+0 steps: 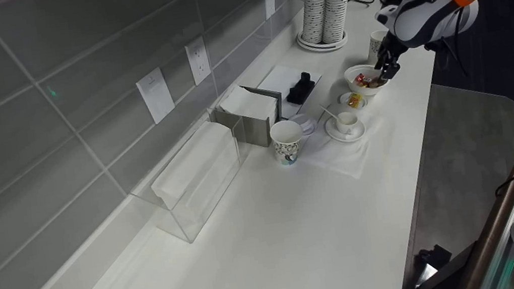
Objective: Remove the brown sachet from the white bowl and put it on the saucer.
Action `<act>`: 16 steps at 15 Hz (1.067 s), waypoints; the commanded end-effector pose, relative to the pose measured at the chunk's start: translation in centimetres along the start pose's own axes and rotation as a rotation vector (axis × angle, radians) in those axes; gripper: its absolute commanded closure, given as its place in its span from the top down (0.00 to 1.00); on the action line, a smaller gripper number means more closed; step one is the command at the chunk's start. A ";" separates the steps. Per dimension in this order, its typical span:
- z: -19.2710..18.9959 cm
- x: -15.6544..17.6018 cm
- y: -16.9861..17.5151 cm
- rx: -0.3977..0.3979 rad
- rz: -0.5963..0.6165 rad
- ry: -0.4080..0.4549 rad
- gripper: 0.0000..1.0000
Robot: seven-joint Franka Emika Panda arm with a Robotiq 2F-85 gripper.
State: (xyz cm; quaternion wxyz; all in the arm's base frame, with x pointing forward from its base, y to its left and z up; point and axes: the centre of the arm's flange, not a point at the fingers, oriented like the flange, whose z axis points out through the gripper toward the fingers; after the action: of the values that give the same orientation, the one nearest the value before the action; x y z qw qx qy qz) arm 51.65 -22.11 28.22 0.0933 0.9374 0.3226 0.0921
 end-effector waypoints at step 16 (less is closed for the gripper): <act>3.2 -0.4 1.6 -0.044 0.008 0.039 0.01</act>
State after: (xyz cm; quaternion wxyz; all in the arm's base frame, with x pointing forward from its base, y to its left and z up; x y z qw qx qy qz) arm 52.45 -23.03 25.85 0.1029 0.9358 0.3177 0.1128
